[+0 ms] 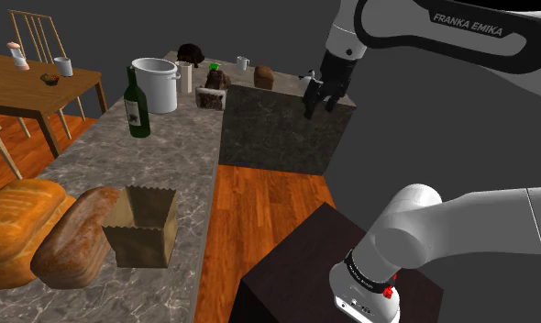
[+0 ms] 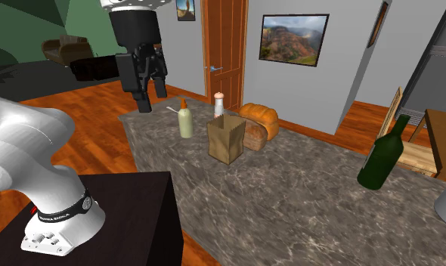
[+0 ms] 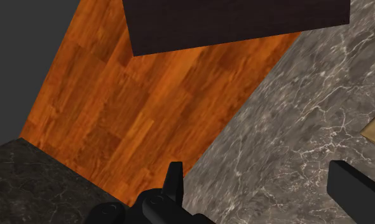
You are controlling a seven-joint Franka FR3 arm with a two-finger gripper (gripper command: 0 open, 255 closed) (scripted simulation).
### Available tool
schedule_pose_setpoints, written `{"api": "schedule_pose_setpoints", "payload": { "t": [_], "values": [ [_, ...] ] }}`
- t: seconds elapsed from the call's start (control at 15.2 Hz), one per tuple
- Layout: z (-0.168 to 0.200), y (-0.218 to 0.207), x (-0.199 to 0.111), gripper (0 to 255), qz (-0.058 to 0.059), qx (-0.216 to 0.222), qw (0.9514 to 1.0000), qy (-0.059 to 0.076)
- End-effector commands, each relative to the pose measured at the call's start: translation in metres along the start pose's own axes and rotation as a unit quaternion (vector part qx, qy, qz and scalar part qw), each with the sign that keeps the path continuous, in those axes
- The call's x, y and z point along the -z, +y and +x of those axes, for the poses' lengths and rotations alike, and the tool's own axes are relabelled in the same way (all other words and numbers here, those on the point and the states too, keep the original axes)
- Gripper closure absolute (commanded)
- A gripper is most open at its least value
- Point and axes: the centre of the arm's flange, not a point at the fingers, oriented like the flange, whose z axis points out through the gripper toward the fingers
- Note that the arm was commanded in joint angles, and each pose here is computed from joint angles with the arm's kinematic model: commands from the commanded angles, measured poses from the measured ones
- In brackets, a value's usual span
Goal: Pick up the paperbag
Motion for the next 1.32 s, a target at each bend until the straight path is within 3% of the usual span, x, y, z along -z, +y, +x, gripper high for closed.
{"api": "schedule_pose_setpoints", "payload": {
  "t": [0.0, 1.25],
  "values": [
    [0.000, 0.000, 0.000, 0, 0.000, 0.000, 1.0000, 0.000],
    [0.076, -0.186, -0.139, 0, 0.035, -0.014, 0.9991, -0.018]
  ]
}}
